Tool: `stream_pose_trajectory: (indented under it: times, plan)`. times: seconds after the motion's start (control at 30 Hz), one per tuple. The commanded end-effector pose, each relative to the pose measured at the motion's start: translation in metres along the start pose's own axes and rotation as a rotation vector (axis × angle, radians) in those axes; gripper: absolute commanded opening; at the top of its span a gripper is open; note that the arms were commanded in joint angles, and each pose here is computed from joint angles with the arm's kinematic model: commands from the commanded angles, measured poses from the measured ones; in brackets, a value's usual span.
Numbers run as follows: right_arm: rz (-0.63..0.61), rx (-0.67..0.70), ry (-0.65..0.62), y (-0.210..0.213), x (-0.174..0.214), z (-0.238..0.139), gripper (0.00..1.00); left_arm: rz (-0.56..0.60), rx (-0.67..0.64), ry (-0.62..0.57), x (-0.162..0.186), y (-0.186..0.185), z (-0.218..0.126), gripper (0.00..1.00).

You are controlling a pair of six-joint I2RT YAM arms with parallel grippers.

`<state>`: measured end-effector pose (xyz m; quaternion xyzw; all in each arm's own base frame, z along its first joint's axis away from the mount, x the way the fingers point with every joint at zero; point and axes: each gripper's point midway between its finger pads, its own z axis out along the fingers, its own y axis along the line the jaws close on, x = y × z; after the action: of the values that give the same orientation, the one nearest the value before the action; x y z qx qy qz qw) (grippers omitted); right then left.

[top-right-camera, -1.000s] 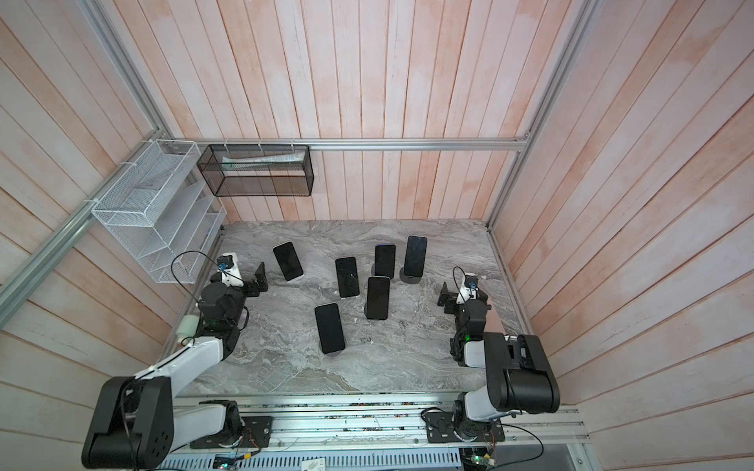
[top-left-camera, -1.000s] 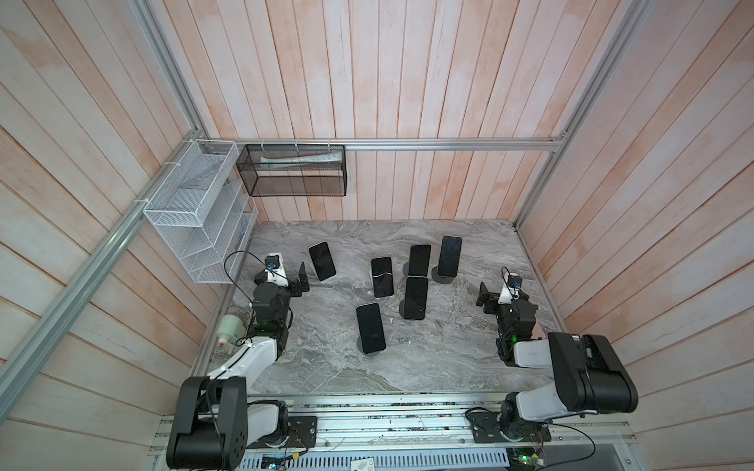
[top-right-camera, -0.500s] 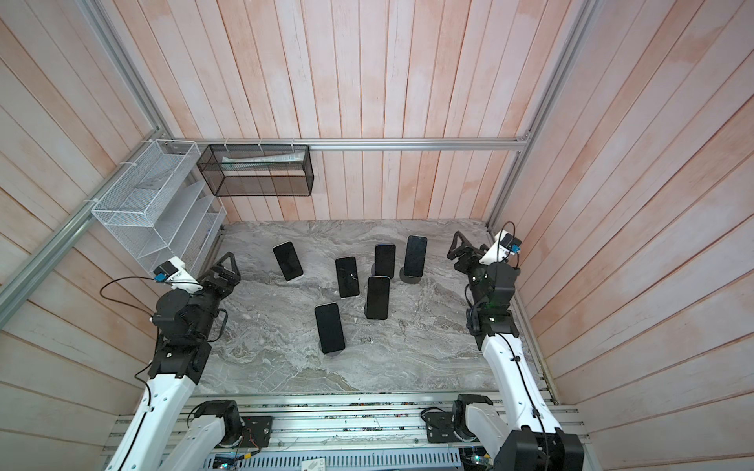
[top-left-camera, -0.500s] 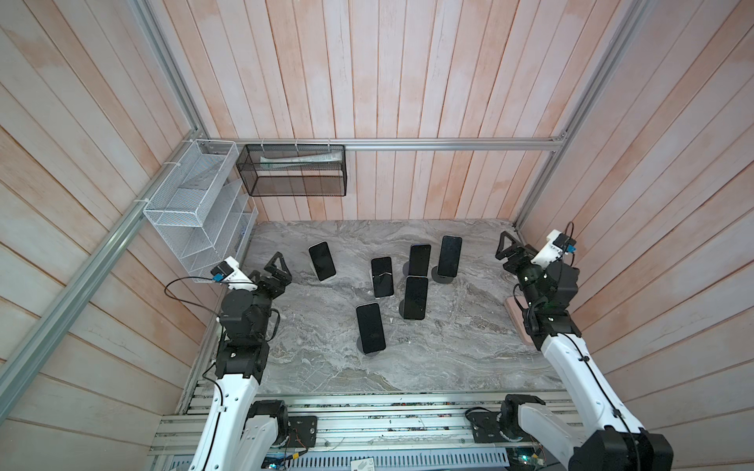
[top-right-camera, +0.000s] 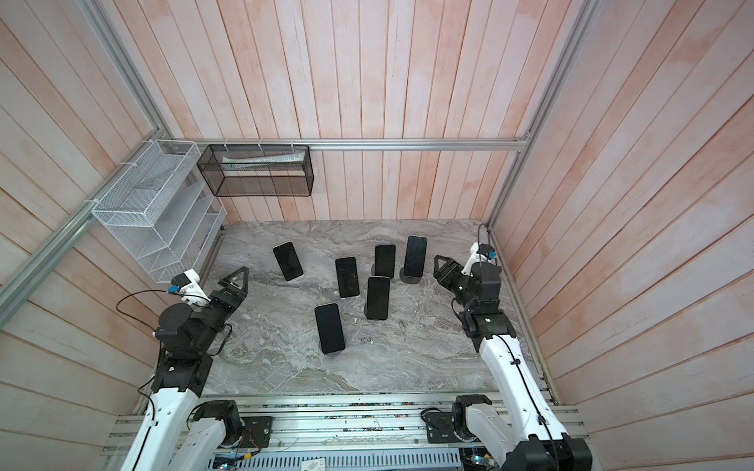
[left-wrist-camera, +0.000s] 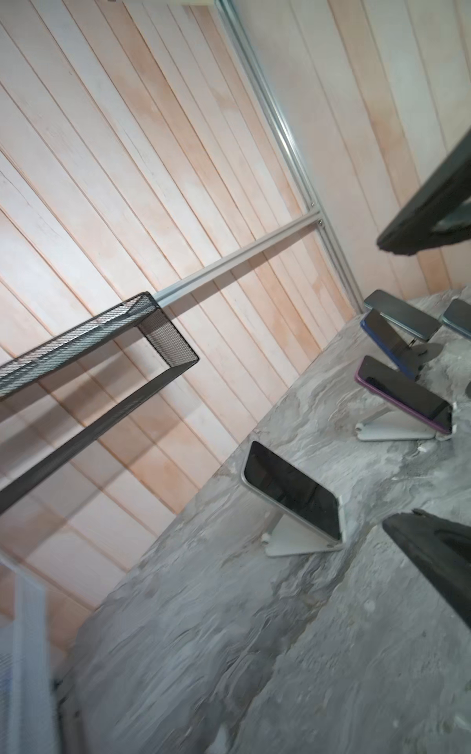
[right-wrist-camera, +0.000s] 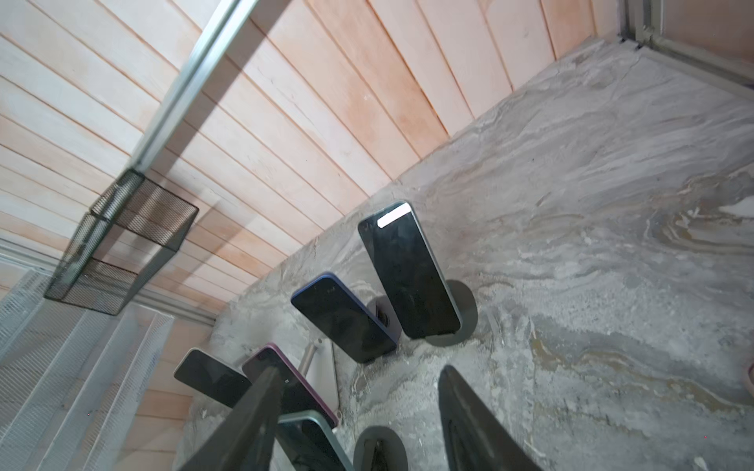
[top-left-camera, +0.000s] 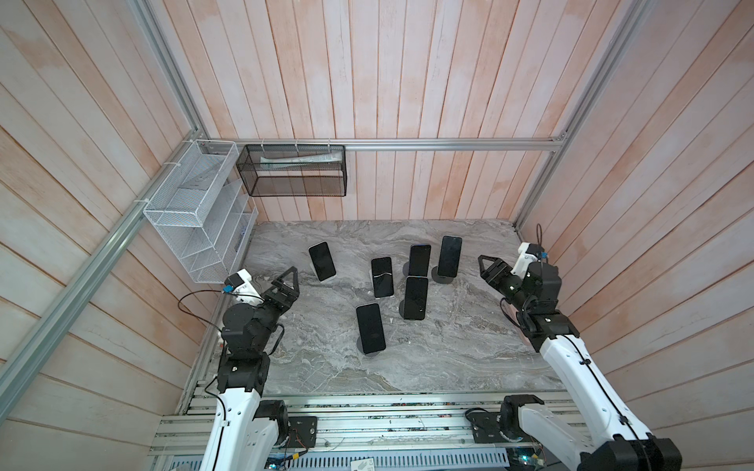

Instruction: Remove the phone from the phone stand

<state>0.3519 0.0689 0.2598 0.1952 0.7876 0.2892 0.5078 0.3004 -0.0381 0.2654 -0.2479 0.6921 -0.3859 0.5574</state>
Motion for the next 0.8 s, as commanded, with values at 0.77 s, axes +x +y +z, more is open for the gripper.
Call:
stream_pose_trajectory:
  times: [0.77]
  plan:
    - [-0.391, 0.283, 0.208, 0.049, 0.087, 0.064, 0.81, -0.121, 0.076, 0.426, 0.103, 0.000, 0.001, 1.00]
